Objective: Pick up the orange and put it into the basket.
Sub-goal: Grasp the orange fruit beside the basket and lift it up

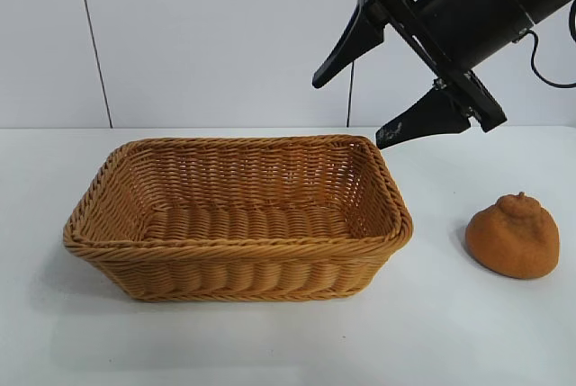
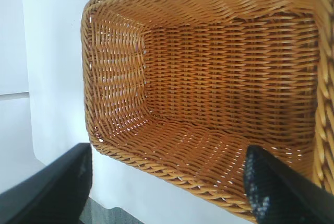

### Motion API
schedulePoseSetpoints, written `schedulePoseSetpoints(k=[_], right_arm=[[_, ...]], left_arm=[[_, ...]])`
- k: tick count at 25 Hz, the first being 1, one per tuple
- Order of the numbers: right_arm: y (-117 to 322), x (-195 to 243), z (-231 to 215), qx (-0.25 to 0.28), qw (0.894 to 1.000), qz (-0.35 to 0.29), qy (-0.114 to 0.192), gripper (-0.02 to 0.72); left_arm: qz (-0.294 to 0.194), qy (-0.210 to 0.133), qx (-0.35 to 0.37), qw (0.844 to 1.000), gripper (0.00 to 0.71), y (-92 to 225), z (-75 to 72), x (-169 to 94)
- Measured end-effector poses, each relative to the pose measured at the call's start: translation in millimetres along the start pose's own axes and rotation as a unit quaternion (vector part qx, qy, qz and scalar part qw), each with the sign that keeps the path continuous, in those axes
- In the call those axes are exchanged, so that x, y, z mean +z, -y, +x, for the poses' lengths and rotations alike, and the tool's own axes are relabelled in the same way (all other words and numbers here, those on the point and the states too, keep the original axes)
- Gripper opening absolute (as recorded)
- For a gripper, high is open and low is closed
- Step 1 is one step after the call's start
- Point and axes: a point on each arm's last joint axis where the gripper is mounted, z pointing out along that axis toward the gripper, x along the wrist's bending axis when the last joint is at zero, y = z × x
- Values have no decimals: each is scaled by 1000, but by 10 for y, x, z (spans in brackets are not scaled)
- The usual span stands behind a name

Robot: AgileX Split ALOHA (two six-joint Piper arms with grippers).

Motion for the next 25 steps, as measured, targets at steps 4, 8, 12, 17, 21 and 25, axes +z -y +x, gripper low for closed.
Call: schedulePoseSetpoints(k=[4,8,12,17,21,25], right_arm=[[-25,-28,38,-11,1000,3,-2,547],[-131,-144,165,-55,998,6,3,547],[-242,-293,237,-93,994,10,51,547],[-322,-434,131,-105,980,10,166,547],[-375,-567,-87,-101,967,13,235,547],[-479,-776,-367,-65,963,-8,260,547]], left_arm=[[-53,1,1,999,584,80,0,-130],[-119,3,2,993,584,213,0,-288],[-161,4,2,987,584,305,-1,-379],[-162,4,3,987,583,307,-1,-381],[-162,4,3,987,583,307,-1,-381],[-162,4,3,987,583,307,-1,-381]])
